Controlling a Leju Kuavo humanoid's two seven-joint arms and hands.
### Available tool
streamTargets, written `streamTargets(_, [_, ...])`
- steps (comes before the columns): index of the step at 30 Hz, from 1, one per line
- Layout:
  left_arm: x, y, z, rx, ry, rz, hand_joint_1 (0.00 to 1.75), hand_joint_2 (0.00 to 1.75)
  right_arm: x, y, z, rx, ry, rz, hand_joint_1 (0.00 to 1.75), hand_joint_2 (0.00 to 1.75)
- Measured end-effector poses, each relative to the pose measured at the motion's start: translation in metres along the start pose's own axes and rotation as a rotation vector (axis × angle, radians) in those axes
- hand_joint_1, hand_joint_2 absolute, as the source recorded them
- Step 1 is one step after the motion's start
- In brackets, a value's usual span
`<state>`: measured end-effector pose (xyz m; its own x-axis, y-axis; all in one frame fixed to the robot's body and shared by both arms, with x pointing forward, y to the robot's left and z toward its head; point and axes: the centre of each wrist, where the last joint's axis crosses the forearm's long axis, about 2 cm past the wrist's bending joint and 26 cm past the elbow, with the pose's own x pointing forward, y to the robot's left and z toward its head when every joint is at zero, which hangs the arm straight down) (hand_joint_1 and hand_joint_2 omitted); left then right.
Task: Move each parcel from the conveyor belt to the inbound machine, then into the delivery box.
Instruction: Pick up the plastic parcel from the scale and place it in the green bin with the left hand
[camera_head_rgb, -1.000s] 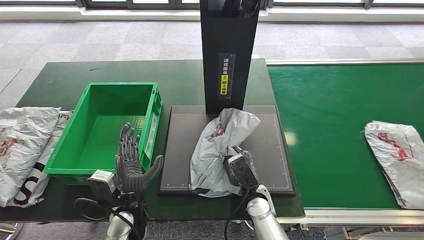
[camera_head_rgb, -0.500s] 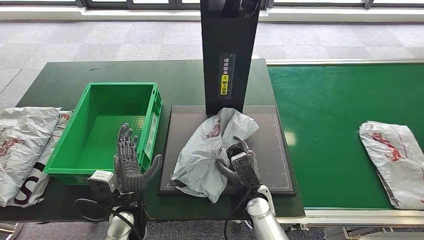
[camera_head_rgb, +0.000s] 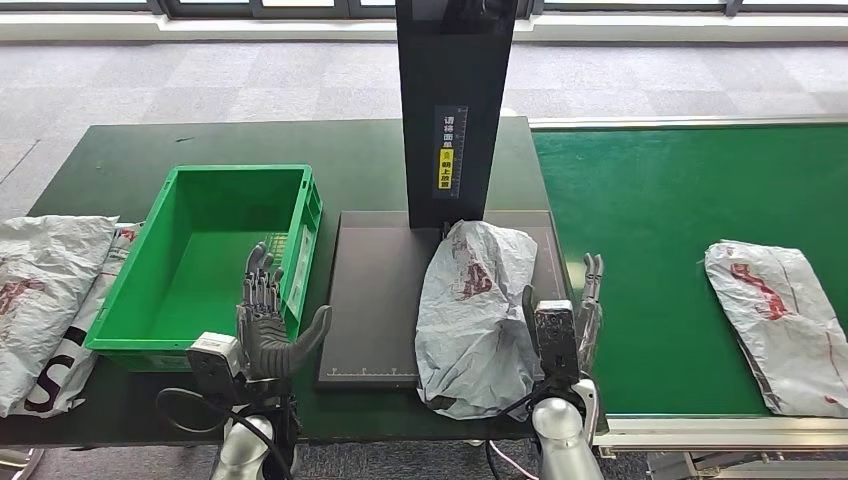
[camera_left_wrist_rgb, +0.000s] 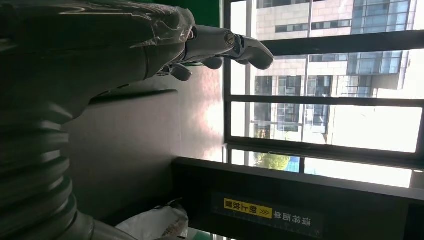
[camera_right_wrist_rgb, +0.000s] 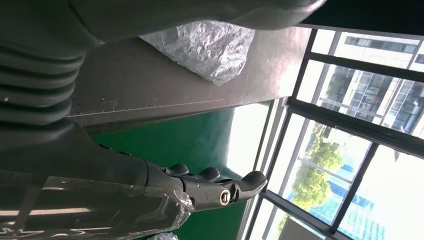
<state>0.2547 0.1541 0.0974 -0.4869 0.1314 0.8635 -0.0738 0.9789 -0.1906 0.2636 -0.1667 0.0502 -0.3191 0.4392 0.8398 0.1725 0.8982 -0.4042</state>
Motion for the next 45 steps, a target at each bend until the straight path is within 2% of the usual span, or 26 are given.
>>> streamTargets(7, [-0.008,-0.004,0.000,-0.007,0.009,-0.106,0.00,1.75,0.001,-0.007,-0.002,-0.072,-0.041,0.029,0.00,0.00])
streamTargets(11, [-0.028,-0.023,-0.008,-0.083,0.022,-0.280,0.00,1.75,0.010,-0.019,-0.009,-0.191,-0.097,0.030,0.00,1.75])
streamTargets(16, [-0.038,-0.061,-0.027,-0.319,0.011,-0.294,0.00,1.75,0.027,-0.031,-0.022,-0.327,-0.153,0.018,0.00,1.75])
streamTargets(23, [-0.042,-0.079,-0.033,-0.431,0.015,-0.303,0.00,1.75,0.041,-0.038,-0.029,-0.392,-0.204,0.003,0.00,1.75])
streamTargets(26, [-0.038,-0.096,-0.038,-0.492,0.018,-0.296,0.00,1.75,0.053,-0.046,-0.034,-0.438,-0.253,-0.007,0.00,1.75])
streamTargets(31, [-0.019,-0.138,-0.045,-0.603,0.065,-0.250,0.00,1.75,0.074,-0.062,-0.043,-0.514,-0.336,-0.020,0.00,1.75])
streamTargets(34, [-0.010,-0.158,-0.043,-0.708,0.093,-0.259,0.00,1.75,0.080,-0.068,-0.045,-0.540,-0.359,-0.025,0.00,1.75])
streamTargets(37, [-0.007,-0.169,-0.036,-0.841,0.155,-0.367,0.00,1.75,0.084,-0.072,-0.046,-0.557,-0.374,-0.028,0.00,1.75])
streamTargets(45, [-0.019,-0.169,-0.006,-1.104,0.226,-0.674,0.00,1.75,0.090,-0.079,-0.047,-0.589,-0.393,-0.042,0.00,1.75])
